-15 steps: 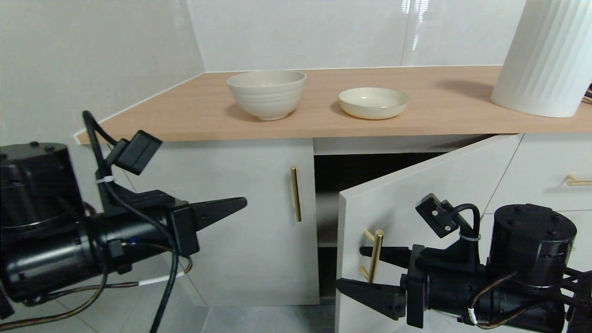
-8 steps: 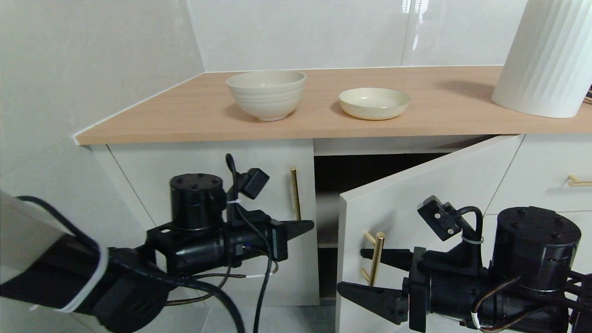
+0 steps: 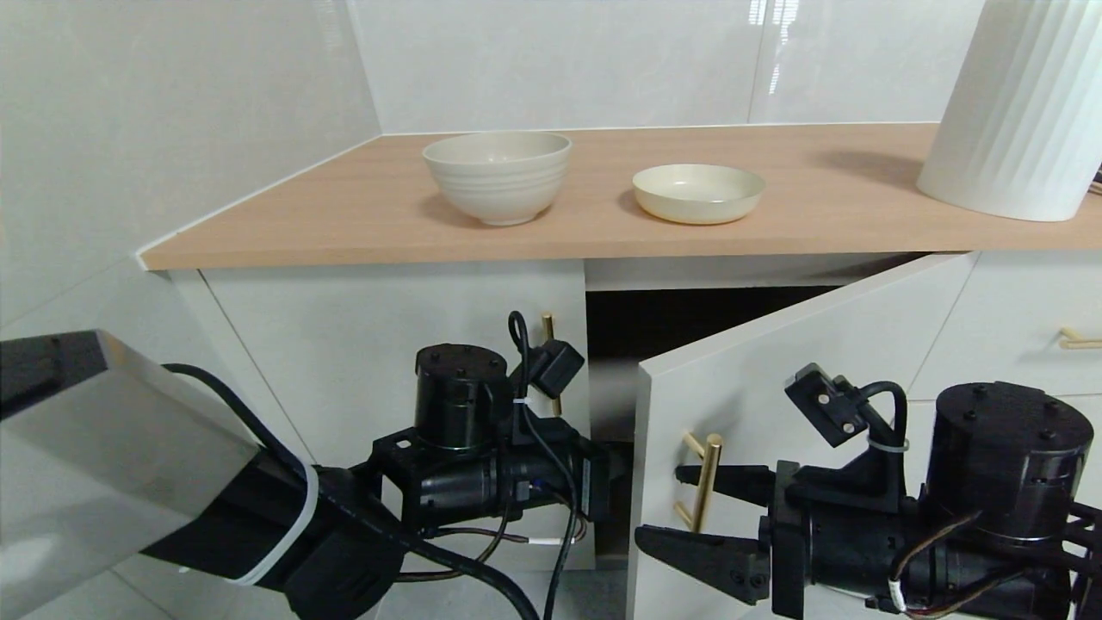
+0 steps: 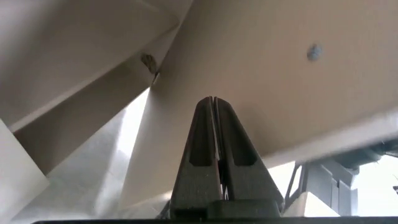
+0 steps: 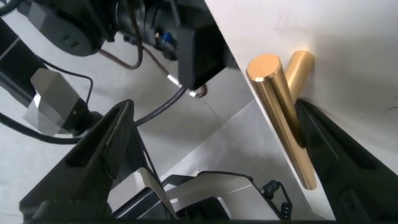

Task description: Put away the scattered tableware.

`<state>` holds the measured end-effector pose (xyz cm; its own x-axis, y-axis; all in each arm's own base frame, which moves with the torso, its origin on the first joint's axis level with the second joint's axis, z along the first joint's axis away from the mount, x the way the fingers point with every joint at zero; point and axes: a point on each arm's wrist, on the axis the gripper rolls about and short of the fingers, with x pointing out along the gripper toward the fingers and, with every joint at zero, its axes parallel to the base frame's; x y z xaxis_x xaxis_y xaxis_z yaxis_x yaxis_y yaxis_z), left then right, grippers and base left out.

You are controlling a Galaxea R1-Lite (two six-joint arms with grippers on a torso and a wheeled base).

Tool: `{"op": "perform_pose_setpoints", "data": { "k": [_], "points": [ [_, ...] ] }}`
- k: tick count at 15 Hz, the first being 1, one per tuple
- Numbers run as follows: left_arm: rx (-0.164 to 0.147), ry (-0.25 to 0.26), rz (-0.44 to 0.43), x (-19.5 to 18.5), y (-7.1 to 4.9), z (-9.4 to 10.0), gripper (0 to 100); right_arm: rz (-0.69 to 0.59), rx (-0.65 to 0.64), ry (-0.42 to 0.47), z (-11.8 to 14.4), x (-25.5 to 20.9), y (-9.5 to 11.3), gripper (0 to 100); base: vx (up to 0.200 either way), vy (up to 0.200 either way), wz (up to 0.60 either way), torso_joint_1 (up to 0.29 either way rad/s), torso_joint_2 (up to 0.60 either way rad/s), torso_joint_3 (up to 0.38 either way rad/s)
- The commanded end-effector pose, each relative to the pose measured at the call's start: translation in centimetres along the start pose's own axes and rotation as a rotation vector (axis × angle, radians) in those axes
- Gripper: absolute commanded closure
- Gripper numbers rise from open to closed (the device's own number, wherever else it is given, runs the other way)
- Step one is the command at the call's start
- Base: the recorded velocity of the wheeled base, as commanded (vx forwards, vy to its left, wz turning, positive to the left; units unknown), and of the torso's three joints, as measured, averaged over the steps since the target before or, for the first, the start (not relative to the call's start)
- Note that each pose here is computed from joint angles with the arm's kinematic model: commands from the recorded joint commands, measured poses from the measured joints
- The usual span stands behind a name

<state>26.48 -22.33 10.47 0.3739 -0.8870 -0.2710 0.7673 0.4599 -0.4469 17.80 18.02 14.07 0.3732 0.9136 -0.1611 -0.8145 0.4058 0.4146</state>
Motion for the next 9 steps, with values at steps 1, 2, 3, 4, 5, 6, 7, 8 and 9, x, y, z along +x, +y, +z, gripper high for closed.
{"op": "perform_pose_setpoints", "data": {
  "k": [1, 2, 3, 4, 5, 6, 7, 8, 9],
  "points": [
    [0.007, 0.004, -0.013, -0.4, -0.7, -0.2, 100, -0.015, -0.004, -0.018, 0.3, -0.3, -0.1, 0, 0.000, 0.000, 0.00, 0.000, 0.00, 0.000],
    [0.020, -0.007, -0.026, -0.2, -1.1, -0.1, 100, -0.020, -0.006, -0.020, 0.3, -0.4, -0.2, 0, 0.000, 0.000, 0.00, 0.000, 0.00, 0.000],
    [0.029, -0.026, -0.033, -0.2, -1.1, 0.2, 100, -0.022, -0.007, -0.020, 0.2, -0.7, -0.2, 0, 0.000, 0.000, 0.00, 0.000, 0.00, 0.000],
    [0.035, -0.038, -0.039, 0.0, -1.2, 0.2, 100, -0.028, -0.007, -0.026, 0.3, -0.9, -0.3, 0, 0.000, 0.000, 0.00, 0.000, 0.00, 0.000],
    [0.036, -0.044, -0.041, 0.2, -1.0, 0.2, 100, -0.035, -0.005, -0.028, 0.3, -1.0, -0.5, 0, 0.000, 0.000, 0.00, 0.000, 0.00, 0.000],
    [0.040, -0.049, -0.044, 0.6, -1.0, 0.3, 100, -0.051, -0.005, -0.033, 0.4, -1.1, -0.8, 0, 0.000, 0.000, 0.00, 0.000, 0.00, 0.000],
    [0.041, -0.050, -0.045, 0.7, -1.0, 0.4, 100, -0.090, -0.026, -0.047, 0.6, -1.7, -1.5, 0, 0.000, 0.000, 0.00, 0.000, 0.00, 0.000],
    [0.042, -0.053, -0.046, 0.7, -1.0, 0.5, 100, -0.114, -0.042, -0.058, 0.8, -2.1, -2.0, 0, 0.000, 0.000, 0.00, 0.000, 0.00, 0.000],
    [0.041, -0.054, -0.048, 0.8, -1.0, 0.5, 100, -0.167, -0.071, -0.076, 1.1, -3.5, -2.8, 0, 0.000, 0.000, 0.00, 0.000, 0.00, 0.000]
  ]
}}
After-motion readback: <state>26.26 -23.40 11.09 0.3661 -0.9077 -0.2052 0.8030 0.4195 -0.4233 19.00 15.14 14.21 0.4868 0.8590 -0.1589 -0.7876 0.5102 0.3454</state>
